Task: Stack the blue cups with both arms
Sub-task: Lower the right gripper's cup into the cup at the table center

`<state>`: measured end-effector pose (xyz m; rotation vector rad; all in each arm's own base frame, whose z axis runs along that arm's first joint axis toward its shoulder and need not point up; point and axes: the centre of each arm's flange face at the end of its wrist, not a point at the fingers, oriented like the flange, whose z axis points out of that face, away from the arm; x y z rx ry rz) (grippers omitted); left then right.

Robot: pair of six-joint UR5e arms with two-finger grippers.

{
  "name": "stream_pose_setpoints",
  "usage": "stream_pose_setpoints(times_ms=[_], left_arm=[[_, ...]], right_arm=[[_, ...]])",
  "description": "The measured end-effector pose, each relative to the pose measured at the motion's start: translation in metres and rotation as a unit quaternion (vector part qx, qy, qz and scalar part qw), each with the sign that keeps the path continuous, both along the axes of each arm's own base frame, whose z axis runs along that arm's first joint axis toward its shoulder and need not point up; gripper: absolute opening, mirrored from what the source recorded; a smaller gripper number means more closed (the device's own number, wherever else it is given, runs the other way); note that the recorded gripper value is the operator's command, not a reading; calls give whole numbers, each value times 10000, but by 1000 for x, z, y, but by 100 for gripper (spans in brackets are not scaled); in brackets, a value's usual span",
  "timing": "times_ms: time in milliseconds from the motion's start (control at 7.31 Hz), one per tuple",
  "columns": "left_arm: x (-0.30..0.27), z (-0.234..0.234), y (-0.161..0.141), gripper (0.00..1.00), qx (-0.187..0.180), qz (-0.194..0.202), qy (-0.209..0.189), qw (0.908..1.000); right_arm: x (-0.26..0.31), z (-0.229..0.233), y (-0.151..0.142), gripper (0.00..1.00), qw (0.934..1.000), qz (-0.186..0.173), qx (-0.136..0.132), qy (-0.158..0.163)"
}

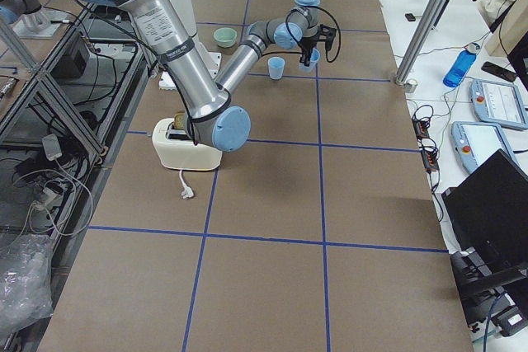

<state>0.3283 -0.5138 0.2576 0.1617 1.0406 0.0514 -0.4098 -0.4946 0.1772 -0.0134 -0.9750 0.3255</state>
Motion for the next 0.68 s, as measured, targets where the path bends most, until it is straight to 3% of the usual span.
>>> stream_pose_setpoints(times_ms=[274,684], left_arm=[[-44,31,-16,98,192,62,-111,9997],[-71,58,-21,98,309,116,-217,9992]], right_arm=[[-35,-38,35,0,9999,81,-108,5],[-82,-47,76,0,9998,75,19,168]])
